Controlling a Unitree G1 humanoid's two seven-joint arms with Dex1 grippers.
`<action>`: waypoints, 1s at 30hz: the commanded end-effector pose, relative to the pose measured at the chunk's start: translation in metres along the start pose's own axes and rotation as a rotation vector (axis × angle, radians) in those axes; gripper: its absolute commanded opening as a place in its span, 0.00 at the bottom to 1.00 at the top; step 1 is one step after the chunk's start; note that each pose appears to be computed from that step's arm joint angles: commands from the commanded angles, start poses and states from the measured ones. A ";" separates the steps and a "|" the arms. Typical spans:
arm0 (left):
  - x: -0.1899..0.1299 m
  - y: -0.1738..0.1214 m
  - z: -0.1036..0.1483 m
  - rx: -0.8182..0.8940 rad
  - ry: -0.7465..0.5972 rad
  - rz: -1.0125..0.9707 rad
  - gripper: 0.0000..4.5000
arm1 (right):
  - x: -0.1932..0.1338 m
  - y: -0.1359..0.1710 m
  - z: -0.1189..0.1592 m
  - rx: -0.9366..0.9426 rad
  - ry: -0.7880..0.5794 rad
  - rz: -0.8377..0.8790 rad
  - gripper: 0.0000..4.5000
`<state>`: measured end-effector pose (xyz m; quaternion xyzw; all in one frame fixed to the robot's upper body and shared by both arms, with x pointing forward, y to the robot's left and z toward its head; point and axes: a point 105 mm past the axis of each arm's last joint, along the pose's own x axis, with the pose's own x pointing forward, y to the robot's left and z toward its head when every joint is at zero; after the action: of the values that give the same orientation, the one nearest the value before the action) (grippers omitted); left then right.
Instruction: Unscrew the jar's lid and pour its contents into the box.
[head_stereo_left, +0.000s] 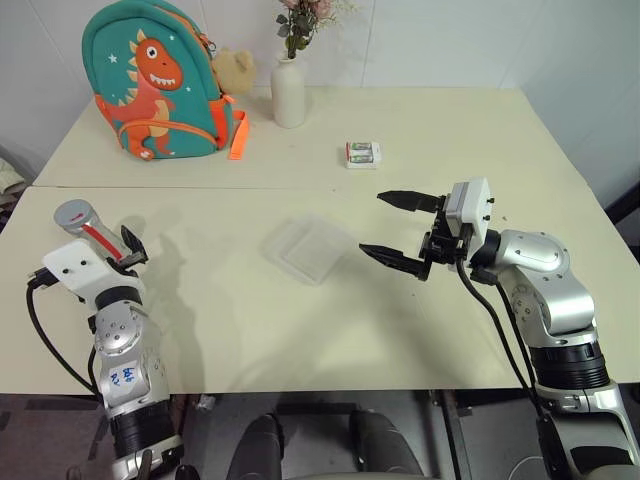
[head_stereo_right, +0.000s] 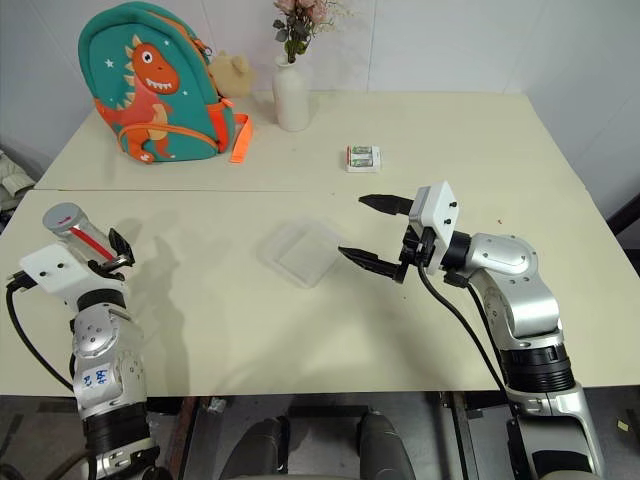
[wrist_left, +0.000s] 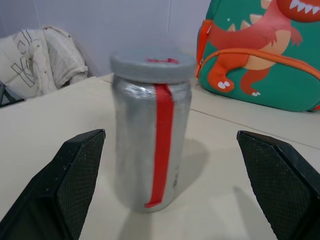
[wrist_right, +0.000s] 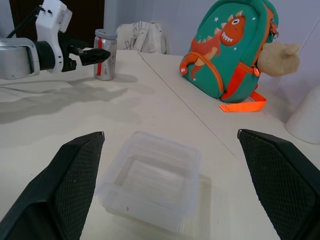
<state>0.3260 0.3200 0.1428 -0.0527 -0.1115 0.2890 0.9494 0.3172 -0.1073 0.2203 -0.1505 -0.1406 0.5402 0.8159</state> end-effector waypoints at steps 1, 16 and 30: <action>0.012 0.001 0.012 0.020 -0.054 0.013 1.00 | 0.003 0.002 0.013 -0.038 -0.025 0.007 1.00; 0.049 0.005 0.025 0.045 -0.087 0.065 1.00 | -0.006 0.004 0.011 -0.031 -0.021 -0.052 1.00; 0.047 -0.002 0.016 0.039 -0.042 0.044 0.44 | -0.009 0.007 0.008 -0.022 -0.022 -0.074 1.00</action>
<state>0.3644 0.3467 0.1497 -0.0337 -0.0936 0.3173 0.9431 0.3097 -0.1095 0.2120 -0.1417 -0.1355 0.5152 0.8343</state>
